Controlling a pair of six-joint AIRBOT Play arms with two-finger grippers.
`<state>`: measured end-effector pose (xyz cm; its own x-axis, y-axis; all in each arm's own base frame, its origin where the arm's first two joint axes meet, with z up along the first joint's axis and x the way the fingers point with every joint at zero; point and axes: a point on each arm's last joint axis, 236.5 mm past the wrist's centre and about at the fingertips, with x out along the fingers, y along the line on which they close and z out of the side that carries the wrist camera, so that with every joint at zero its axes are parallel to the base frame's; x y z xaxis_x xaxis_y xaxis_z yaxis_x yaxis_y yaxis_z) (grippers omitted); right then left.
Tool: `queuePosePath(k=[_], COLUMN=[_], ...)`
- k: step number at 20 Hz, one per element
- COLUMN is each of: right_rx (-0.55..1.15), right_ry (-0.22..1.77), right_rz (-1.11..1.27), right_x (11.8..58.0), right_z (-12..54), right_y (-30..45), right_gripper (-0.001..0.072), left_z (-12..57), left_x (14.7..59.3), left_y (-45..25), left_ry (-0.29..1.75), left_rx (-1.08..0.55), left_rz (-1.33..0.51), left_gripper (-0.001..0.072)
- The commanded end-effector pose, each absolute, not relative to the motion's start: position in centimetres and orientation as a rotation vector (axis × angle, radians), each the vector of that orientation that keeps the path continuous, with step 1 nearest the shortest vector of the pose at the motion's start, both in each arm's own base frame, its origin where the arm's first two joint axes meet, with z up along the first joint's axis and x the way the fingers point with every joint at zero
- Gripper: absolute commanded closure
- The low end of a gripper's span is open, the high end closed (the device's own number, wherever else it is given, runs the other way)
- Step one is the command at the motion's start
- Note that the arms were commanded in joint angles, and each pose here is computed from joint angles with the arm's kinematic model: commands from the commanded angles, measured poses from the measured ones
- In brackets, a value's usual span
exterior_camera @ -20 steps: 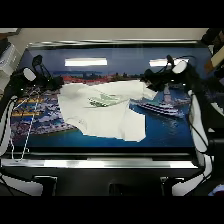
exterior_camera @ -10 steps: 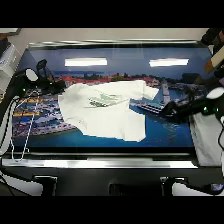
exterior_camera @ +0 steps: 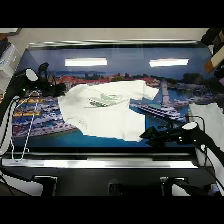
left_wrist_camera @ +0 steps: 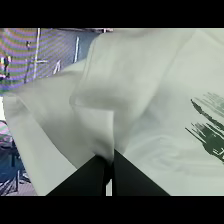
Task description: Fold the clothes and pants, and hang the long-sleeved shirts on hangers.
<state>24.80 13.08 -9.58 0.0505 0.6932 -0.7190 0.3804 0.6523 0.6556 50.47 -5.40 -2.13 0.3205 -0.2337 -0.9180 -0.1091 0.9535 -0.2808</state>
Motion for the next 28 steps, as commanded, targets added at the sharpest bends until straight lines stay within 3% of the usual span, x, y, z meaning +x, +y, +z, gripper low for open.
queuePosePath(k=[1, 2, 3, 6, 7, 11, 13, 16, 18, 20, 23, 26, 28], right_rx=[0.891, 0.898, 0.918, 0.949, 0.964, 0.965, 0.874, 0.685, 0.540, 0.414, 0.316, 0.351, 0.379], right_ry=[1.491, 1.472, 1.451, 1.415, 1.410, 1.324, 1.163, 0.783, 0.497, 0.200, -0.240, -0.535, -0.604], right_rz=[0.216, 0.193, 0.183, 0.239, 0.306, 0.540, 0.647, 0.747, 0.739, 0.664, 0.487, 0.372, 0.335], right_x=[26.3, 26.8, 27.3, 28.1, 28.0, 28.7, 30.7, 33.8, 33.4, 30.1, 20.9, 13.2, 12.1], right_z=[-11.1, -11.2, -11.1, -10.1, -9.1, -2.4, 4.3, 19.4, 31.7, 43.9, 59.0, 66.5, 67.8], right_y=[13.6, 13.5, 13.5, 14.4, 15.4, 17.8, 18.0, 17.6, 16.4, 14.4, 9.9, 6.2, 4.9], right_gripper=[0.0160, 0.0168, 0.0239, 0.0648, 0.0678, 0.0679, 0.0679, 0.0679, 0.0680, 0.0680, 0.0680, 0.0679, 0.0680], left_z=[-2.2, -2.2, -2.2, -2.3, -2.3, 0.6, 4.9, 16.5, 26.5, 37.2, 49.4, 54.4, 55.2], left_x=[50.2, 50.1, 50.0, 49.8, 49.7, 49.7, 49.8, 50.1, 48.7, 44.7, 35.6, 28.3, 26.4], left_y=[-5.6, -5.6, -5.6, -5.6, -5.7, -5.4, -4.8, -3.9, -3.0, -2.0, -1.1, -0.2, -0.4], left_ry=[1.261, 1.264, 1.267, 1.276, 1.281, 1.234, 1.157, 0.907, 0.688, 0.445, 0.105, -0.079, -0.112], left_rx=[-0.323, -0.322, -0.322, -0.321, -0.320, -0.323, -0.317, -0.315, -0.294, -0.256, -0.213, -0.228, -0.230], left_rz=[-0.089, -0.090, -0.090, -0.091, -0.092, -0.098, -0.108, -0.152, -0.159, -0.153, -0.120, -0.053, -0.051], left_gripper=[0.0692, 0.0692, 0.0692, 0.0692, 0.0693, 0.0693, 0.0693, 0.0693, 0.0693, 0.0692, 0.0693, 0.0693, 0.0693])
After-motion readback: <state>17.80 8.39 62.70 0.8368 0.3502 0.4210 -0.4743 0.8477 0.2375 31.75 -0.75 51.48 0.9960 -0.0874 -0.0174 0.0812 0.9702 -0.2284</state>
